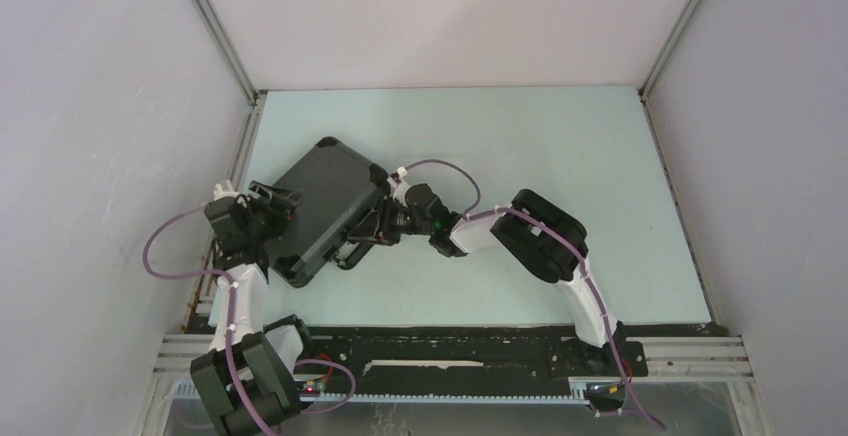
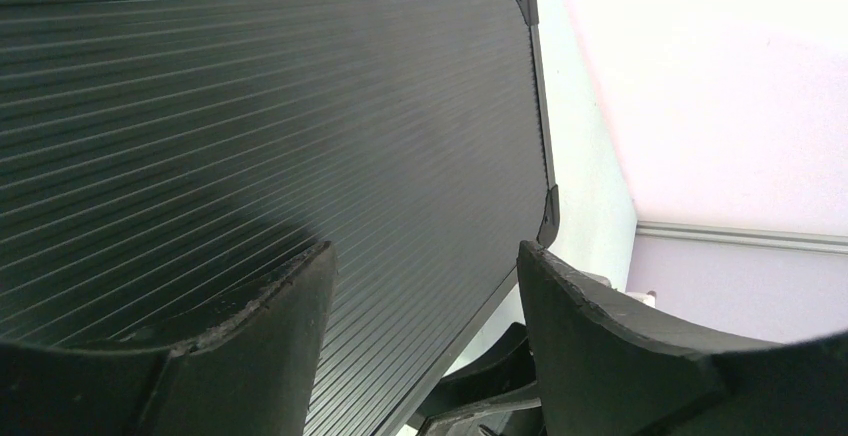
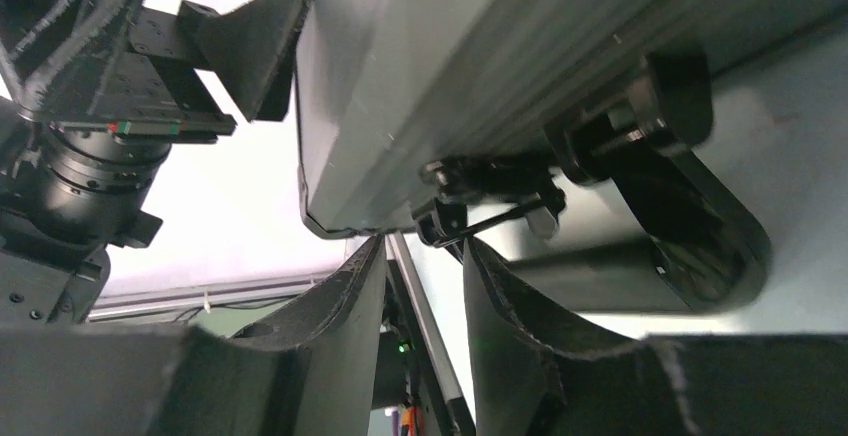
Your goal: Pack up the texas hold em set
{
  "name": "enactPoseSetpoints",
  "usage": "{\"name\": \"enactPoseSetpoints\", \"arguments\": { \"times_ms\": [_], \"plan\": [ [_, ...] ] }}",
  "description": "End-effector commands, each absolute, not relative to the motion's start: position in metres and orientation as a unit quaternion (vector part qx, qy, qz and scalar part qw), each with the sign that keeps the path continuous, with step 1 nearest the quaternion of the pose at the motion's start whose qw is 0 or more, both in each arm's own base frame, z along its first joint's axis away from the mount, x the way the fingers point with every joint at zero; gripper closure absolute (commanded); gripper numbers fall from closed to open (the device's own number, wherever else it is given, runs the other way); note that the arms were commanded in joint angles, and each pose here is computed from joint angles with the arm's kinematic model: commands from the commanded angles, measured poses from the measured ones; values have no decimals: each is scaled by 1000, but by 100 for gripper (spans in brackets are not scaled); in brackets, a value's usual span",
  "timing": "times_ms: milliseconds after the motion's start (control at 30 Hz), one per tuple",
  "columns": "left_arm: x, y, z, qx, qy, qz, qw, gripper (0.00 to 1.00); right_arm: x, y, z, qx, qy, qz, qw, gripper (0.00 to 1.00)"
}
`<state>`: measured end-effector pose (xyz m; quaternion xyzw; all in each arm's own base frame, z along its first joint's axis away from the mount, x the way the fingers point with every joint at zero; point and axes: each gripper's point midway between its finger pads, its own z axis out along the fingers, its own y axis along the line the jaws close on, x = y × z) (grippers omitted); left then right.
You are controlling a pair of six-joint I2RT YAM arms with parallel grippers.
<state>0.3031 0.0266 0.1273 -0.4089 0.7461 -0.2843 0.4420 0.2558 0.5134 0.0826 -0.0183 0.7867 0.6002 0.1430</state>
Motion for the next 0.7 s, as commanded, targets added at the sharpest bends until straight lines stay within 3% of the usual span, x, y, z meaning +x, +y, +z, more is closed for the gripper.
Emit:
{"name": "enactPoseSetpoints", "arguments": {
  "times_ms": [0,200,667],
  "plan": [
    [262,34,59,-472,784,-211,344,26,266,529,98,-29,772,615,158,56],
    [262,35,58,-473,784,-210,344,26,275,539,100,-37,775,610,162,51],
    [262,35,59,-473,783,-211,344,26,275,543,127,-50,766,617,176,51]
  ]
}}
